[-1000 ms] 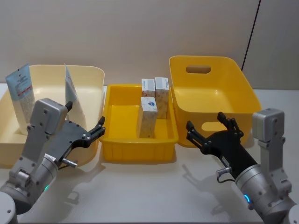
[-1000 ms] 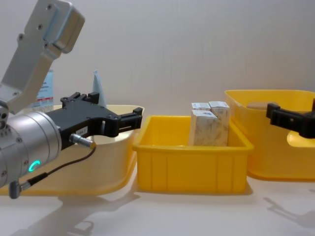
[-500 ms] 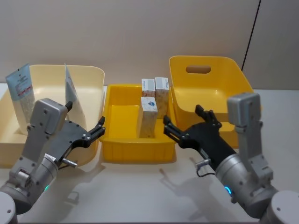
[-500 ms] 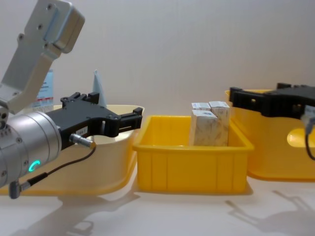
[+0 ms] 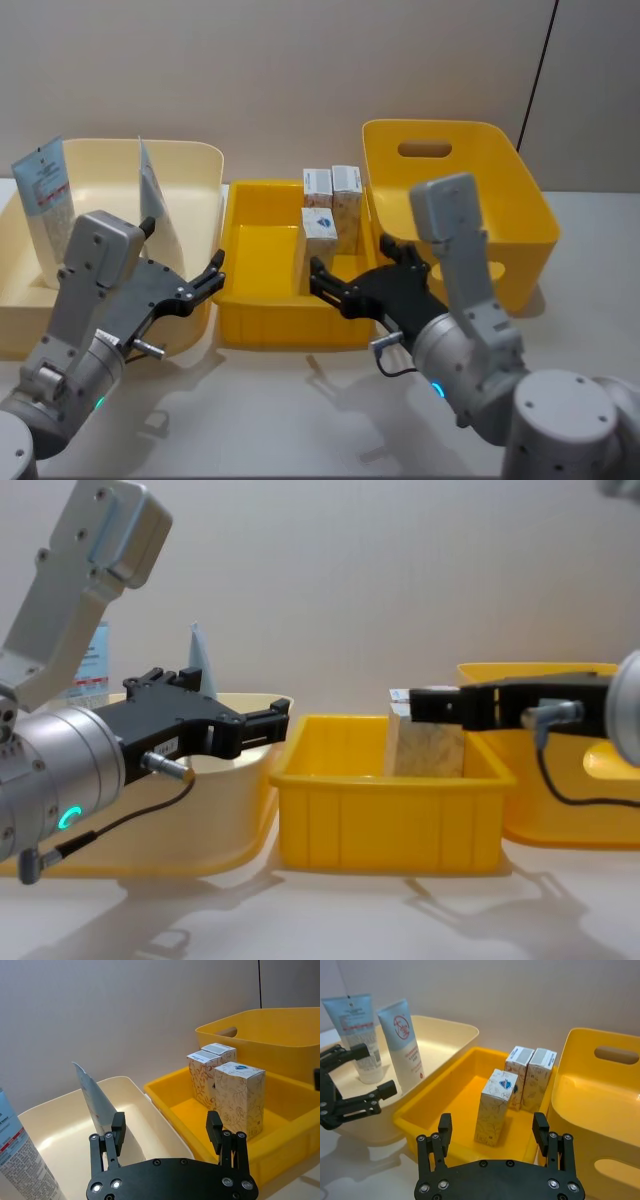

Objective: Bimanual collaborative sorting of washing and personal care products

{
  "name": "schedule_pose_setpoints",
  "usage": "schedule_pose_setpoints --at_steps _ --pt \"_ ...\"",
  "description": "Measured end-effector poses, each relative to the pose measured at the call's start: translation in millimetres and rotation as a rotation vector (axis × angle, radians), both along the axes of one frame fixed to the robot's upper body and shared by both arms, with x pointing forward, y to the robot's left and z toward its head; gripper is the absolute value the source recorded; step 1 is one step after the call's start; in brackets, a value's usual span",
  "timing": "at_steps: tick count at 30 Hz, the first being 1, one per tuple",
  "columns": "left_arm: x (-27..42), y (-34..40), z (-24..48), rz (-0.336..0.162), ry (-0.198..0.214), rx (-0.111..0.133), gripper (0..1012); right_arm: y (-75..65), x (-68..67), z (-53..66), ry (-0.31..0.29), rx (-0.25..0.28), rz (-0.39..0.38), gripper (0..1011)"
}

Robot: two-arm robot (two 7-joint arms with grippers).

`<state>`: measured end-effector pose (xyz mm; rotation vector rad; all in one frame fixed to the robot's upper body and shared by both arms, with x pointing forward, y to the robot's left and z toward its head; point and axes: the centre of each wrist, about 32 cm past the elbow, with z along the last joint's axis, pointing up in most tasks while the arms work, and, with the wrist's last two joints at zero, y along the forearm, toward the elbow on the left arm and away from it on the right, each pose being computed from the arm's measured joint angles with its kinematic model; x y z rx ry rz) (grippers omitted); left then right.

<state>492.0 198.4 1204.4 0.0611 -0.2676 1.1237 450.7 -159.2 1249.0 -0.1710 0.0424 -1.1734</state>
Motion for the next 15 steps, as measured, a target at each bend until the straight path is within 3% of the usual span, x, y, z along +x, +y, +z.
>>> schedule_pose_setpoints --at_steps 15 --pt "0.0 0.0 0.0 0.000 0.000 0.000 1003 34.9 31.8 1.7 0.097 -0.054 -0.052 1001"
